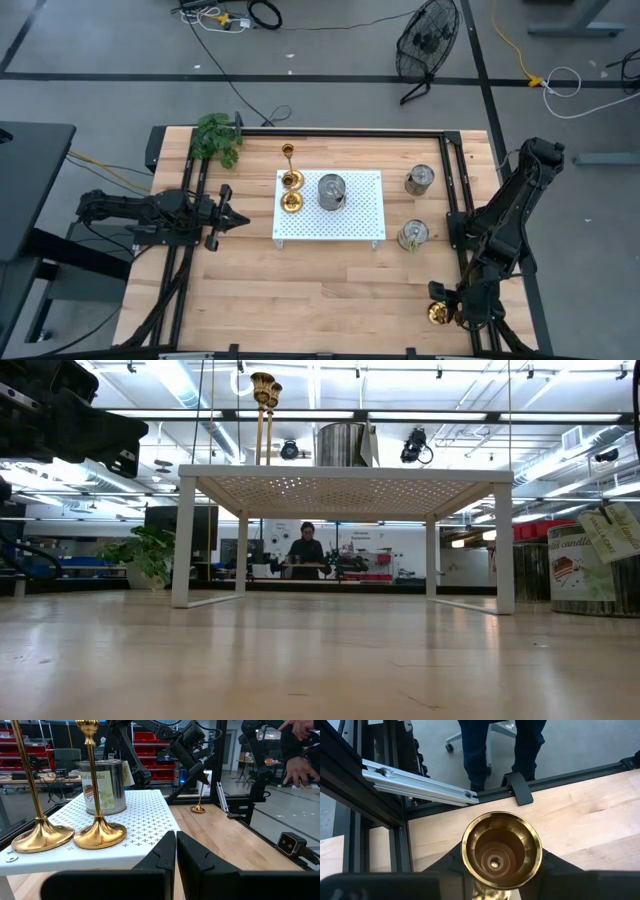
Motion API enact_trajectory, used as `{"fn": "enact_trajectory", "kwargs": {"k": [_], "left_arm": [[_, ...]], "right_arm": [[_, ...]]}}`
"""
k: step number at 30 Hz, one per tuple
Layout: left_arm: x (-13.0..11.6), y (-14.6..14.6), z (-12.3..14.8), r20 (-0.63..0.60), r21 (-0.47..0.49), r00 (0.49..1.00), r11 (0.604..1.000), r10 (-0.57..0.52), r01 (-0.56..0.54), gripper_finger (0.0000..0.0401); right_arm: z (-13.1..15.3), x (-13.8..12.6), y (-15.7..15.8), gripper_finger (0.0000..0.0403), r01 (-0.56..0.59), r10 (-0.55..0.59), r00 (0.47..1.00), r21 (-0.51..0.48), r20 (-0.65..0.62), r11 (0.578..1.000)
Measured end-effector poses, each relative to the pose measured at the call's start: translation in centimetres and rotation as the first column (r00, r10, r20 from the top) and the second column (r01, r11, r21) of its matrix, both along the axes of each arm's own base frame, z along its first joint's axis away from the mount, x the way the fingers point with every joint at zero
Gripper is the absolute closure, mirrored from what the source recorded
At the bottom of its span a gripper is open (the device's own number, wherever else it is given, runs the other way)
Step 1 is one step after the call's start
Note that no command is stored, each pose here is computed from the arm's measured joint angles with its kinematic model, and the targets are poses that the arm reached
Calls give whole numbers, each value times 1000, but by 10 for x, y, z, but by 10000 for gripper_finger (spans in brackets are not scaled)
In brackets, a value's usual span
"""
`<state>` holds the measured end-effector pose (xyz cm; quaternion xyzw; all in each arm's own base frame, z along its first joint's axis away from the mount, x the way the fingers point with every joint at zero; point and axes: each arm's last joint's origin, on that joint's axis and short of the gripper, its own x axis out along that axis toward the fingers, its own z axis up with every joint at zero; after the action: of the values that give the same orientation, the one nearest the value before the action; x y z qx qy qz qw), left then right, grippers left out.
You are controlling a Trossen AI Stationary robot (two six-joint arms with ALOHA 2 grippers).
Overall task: Pick & Place candle stick holders
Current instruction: Put the golden candle holder on the shelf
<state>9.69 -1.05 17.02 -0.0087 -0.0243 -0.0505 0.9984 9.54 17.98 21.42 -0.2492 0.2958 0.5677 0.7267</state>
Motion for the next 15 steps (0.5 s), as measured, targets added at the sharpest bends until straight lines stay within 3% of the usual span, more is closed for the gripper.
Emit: {"fn": "enact_trajectory", "kwargs": {"k": [10,15], "left_arm": [[0,0,0,0,0,1000,1000,0,0,383],[0,0,0,0,0,1000,1000,0,0,383]], "right_arm": [[0,0,0,298,2,-2,1000,1,0,1000],[1,4,-1,298,69,-68,997,23,-34,997]]}}
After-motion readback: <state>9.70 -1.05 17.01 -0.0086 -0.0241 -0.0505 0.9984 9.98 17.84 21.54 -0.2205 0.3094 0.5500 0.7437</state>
